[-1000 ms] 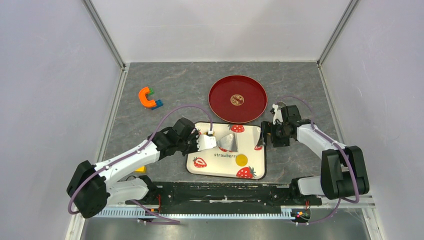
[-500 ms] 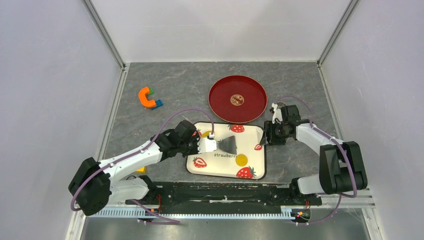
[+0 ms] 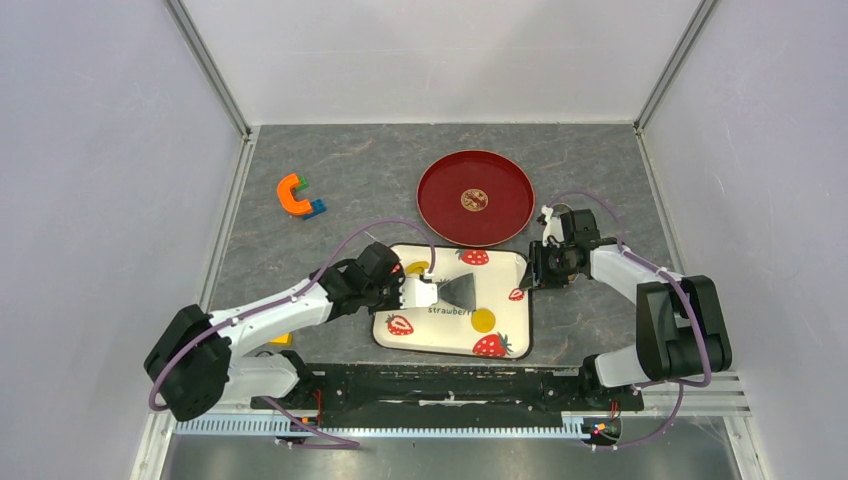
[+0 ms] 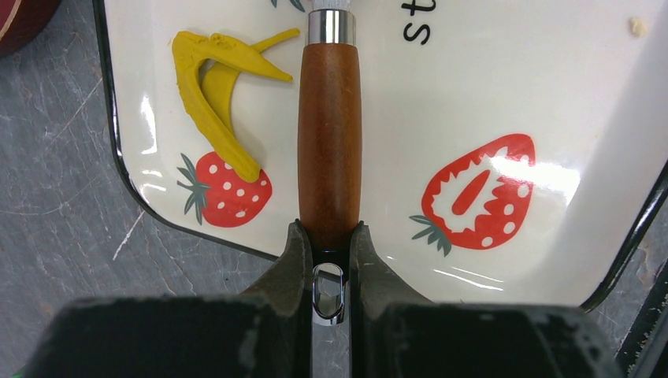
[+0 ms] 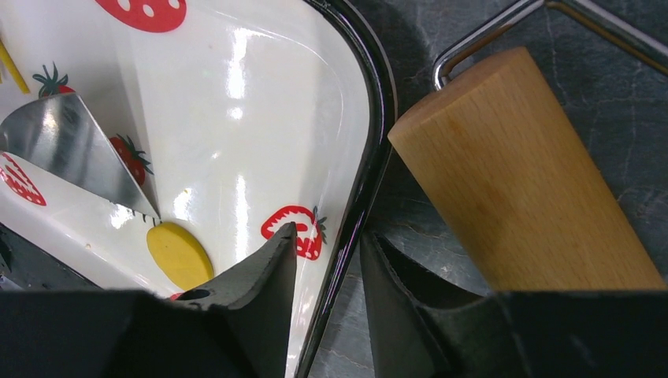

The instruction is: Roll out the dumpling wrappers from the dough

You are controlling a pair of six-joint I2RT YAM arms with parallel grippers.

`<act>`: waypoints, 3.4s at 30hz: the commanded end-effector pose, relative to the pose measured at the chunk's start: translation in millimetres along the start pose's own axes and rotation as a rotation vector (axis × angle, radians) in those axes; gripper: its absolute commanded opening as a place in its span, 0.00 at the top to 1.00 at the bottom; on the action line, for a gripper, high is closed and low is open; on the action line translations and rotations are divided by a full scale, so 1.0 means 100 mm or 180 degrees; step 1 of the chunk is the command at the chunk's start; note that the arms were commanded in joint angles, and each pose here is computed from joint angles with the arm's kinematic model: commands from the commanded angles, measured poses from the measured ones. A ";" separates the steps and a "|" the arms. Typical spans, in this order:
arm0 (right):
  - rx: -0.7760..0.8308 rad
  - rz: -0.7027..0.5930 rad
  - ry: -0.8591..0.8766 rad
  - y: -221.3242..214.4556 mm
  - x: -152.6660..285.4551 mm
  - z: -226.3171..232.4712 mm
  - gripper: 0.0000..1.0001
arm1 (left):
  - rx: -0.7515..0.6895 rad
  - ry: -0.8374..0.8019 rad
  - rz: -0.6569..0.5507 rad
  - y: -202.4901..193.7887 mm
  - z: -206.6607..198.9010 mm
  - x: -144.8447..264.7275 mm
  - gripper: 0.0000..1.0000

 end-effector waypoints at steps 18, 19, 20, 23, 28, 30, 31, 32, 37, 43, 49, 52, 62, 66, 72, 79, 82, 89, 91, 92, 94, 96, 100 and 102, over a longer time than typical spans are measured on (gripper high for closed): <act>-0.0090 0.0415 -0.0267 -0.37 -0.12 -0.26 0.73 | -0.0446 -0.0124 -0.0003 0.03 -0.06 -0.09 0.98; -0.0083 0.0422 -0.0267 -0.37 -0.13 -0.26 0.74 | -0.0453 -0.0131 0.0003 0.03 -0.07 -0.09 0.98; -0.0088 0.0430 -0.0264 -0.38 -0.13 -0.26 0.76 | -0.0466 -0.0140 0.0010 0.02 -0.08 -0.08 0.98; -0.0089 0.0460 -0.0248 -0.40 -0.14 -0.26 0.79 | -0.0500 -0.0142 0.0030 0.01 -0.10 -0.06 0.98; -0.0081 0.0471 -0.0228 -0.41 -0.15 -0.26 0.91 | -0.0525 -0.0195 0.0032 0.00 -0.14 -0.03 0.98; -0.0081 0.0467 -0.0219 -0.41 -0.15 -0.25 0.94 | -0.0531 -0.0215 0.0030 0.00 -0.16 -0.02 0.98; -0.0085 0.0472 -0.0217 -0.41 -0.15 -0.25 0.95 | -0.0534 -0.0226 0.0029 0.00 -0.16 -0.02 0.98; -0.0086 0.0473 -0.0214 -0.41 -0.15 -0.25 0.95 | -0.0530 -0.0230 0.0025 0.00 -0.16 -0.01 0.98; -0.0073 0.0477 -0.0169 -0.41 -0.14 -0.23 0.89 | -0.0507 -0.0282 0.0013 0.01 -0.19 -0.01 0.98; -0.0086 0.0511 -0.0153 -0.43 -0.16 -0.23 0.89 | -0.0500 -0.0339 -0.0021 0.02 -0.23 -0.02 0.98; -0.0116 0.0537 -0.0220 -0.46 -0.17 -0.27 1.00 | -0.0538 -0.0439 -0.0019 0.02 -0.26 -0.03 0.98; -0.0124 0.0532 -0.0232 -0.46 -0.17 -0.28 1.00 | -0.0551 -0.0446 -0.0029 0.03 -0.25 -0.02 0.98; -0.0135 0.0527 -0.0225 -0.45 -0.17 -0.27 1.00 | -0.0503 -0.0550 -0.0036 0.09 -0.27 -0.04 0.98; -0.0132 0.0523 -0.0218 -0.45 -0.17 -0.27 1.00 | -0.0383 -0.0575 0.0054 0.09 -0.23 -0.06 0.98; -0.0135 0.0533 -0.0199 -0.46 -0.17 -0.26 1.00 | -0.0191 -0.0466 0.0194 0.10 -0.11 -0.07 0.98; -0.0132 0.0553 -0.0185 -0.47 -0.17 -0.25 1.00 | -0.0013 -0.0384 0.0236 0.17 0.01 -0.09 0.98; -0.0131 0.0549 -0.0176 -0.46 -0.17 -0.25 1.00 | 0.0017 -0.0350 0.0231 0.20 0.06 -0.10 0.98; -0.0130 0.0560 -0.0169 -0.46 -0.18 -0.25 1.00 | 0.0048 -0.0334 0.0190 0.26 0.11 -0.10 0.98; -0.0124 0.0556 -0.0162 -0.46 -0.18 -0.24 1.00 | -0.0044 -0.0370 0.0200 0.26 0.08 -0.10 0.98; -0.0124 0.0551 -0.0167 -0.45 -0.18 -0.24 1.00 | -0.0085 -0.0392 0.0217 0.25 0.06 -0.10 0.98; -0.0128 0.0553 -0.0168 -0.45 -0.18 -0.24 1.00 | -0.0139 -0.0437 0.0224 0.24 0.02 -0.10 0.98; -0.0123 0.0555 -0.0171 -0.45 -0.18 -0.25 1.00 | -0.0192 -0.0475 0.0213 0.25 -0.03 -0.09 0.98; -0.0119 0.0554 -0.0162 -0.45 -0.18 -0.24 1.00 | -0.0295 -0.0543 0.0220 0.26 -0.11 -0.08 0.98; -0.0119 0.0553 -0.0163 -0.44 -0.18 -0.24 1.00 | -0.0318 -0.0538 0.0219 0.26 -0.13 -0.07 0.98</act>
Point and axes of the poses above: each gripper's point midway between its finger pads, its own x axis back along the fingers, its own z axis along the line the jaws close on, y = z × x, the point moved 2 cm from there along x, back along the fingers, and after that the axes turned 13 degrees about -x, right-handed, at the moved point
